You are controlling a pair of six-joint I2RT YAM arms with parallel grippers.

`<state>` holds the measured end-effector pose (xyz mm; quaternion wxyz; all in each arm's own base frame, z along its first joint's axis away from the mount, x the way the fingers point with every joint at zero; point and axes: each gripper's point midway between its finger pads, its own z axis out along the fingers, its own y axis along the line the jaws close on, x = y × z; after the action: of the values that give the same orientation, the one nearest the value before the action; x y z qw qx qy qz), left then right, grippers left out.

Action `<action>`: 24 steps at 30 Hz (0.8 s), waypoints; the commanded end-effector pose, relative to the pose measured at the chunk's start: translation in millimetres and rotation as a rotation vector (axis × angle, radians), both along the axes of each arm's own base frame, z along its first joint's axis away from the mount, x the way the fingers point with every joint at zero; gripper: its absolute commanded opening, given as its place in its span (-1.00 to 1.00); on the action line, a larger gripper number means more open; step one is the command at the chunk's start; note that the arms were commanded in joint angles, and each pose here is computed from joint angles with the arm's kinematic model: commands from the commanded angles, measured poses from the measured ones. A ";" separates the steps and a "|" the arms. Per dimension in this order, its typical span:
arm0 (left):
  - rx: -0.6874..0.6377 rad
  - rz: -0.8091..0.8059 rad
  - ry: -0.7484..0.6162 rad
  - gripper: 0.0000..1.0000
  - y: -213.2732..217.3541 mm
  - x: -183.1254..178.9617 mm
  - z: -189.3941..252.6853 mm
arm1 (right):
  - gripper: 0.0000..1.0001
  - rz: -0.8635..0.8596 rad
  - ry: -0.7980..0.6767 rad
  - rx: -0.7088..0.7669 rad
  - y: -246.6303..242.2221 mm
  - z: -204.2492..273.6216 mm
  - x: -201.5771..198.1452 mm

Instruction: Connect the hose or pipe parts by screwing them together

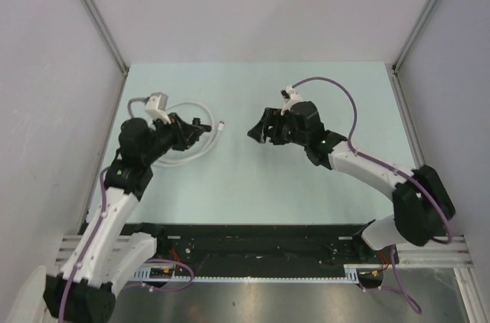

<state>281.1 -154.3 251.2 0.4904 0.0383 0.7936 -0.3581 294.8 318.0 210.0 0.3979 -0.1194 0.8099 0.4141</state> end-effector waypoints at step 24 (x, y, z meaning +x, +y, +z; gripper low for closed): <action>0.100 0.555 -0.315 -1.00 107.0 -32.4 49.6 | 0.14 -0.669 0.296 0.047 129.6 -149.5 111.1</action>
<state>250.3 -52.4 277.0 0.6536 -0.0953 0.7329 -0.1631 397.9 432.4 56.0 0.3831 0.1982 0.8551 0.2878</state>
